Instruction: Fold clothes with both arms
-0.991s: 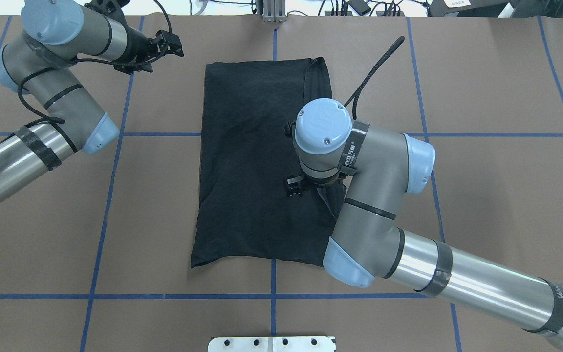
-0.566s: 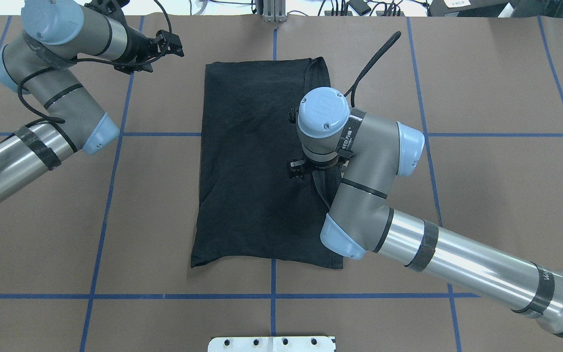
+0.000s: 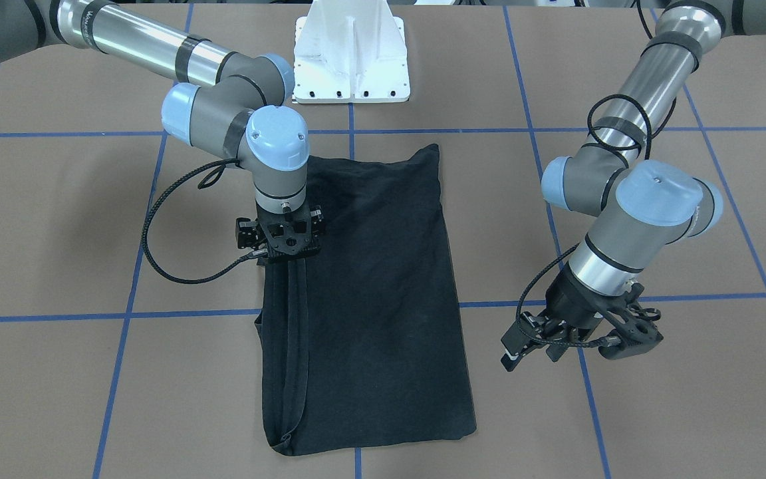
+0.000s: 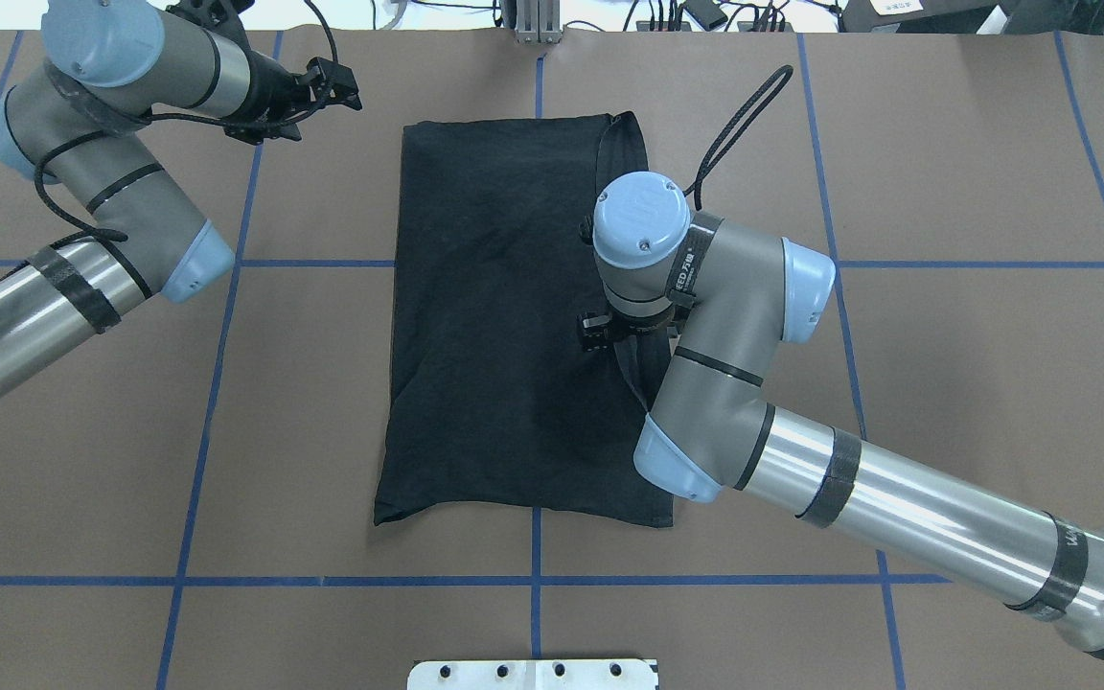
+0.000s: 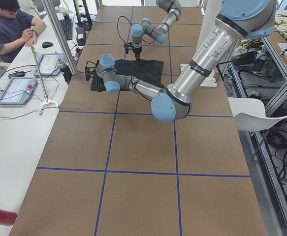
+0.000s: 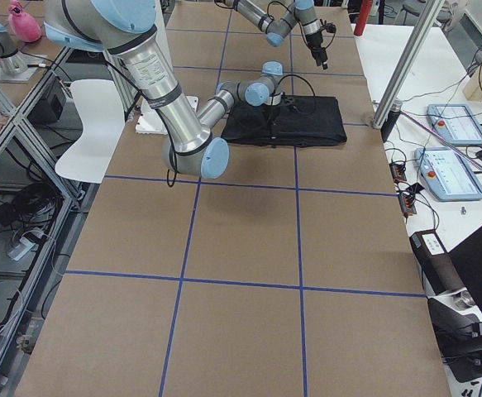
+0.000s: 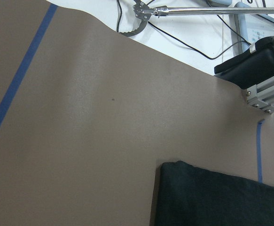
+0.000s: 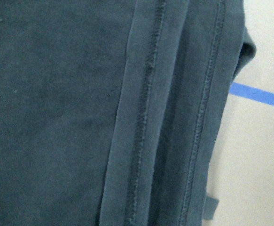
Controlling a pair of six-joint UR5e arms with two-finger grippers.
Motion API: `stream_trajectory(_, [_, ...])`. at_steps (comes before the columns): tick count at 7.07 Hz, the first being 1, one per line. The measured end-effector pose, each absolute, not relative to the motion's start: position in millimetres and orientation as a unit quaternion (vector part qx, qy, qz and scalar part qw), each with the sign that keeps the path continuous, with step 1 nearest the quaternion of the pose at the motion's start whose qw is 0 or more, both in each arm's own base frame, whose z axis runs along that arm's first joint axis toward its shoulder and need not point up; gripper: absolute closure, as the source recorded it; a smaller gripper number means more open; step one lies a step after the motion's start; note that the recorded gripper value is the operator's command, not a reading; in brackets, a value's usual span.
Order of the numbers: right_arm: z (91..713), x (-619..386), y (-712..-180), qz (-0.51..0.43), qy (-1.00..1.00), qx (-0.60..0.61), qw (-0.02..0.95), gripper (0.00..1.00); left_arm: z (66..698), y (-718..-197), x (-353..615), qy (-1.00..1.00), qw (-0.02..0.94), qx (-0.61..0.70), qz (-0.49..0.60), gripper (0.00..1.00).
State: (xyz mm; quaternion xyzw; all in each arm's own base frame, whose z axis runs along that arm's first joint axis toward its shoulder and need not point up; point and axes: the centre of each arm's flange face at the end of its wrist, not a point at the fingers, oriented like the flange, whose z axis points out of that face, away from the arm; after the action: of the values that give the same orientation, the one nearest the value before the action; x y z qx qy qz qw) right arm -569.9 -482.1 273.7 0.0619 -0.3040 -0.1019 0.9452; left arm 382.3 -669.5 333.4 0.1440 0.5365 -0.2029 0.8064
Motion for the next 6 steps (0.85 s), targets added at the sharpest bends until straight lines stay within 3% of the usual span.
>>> stream_trajectory(6, [284,-566,-479,-0.100,-0.283,0.035,0.953,0.00,330,-669,382,0.539,0.805,0.145,-0.203,0.00])
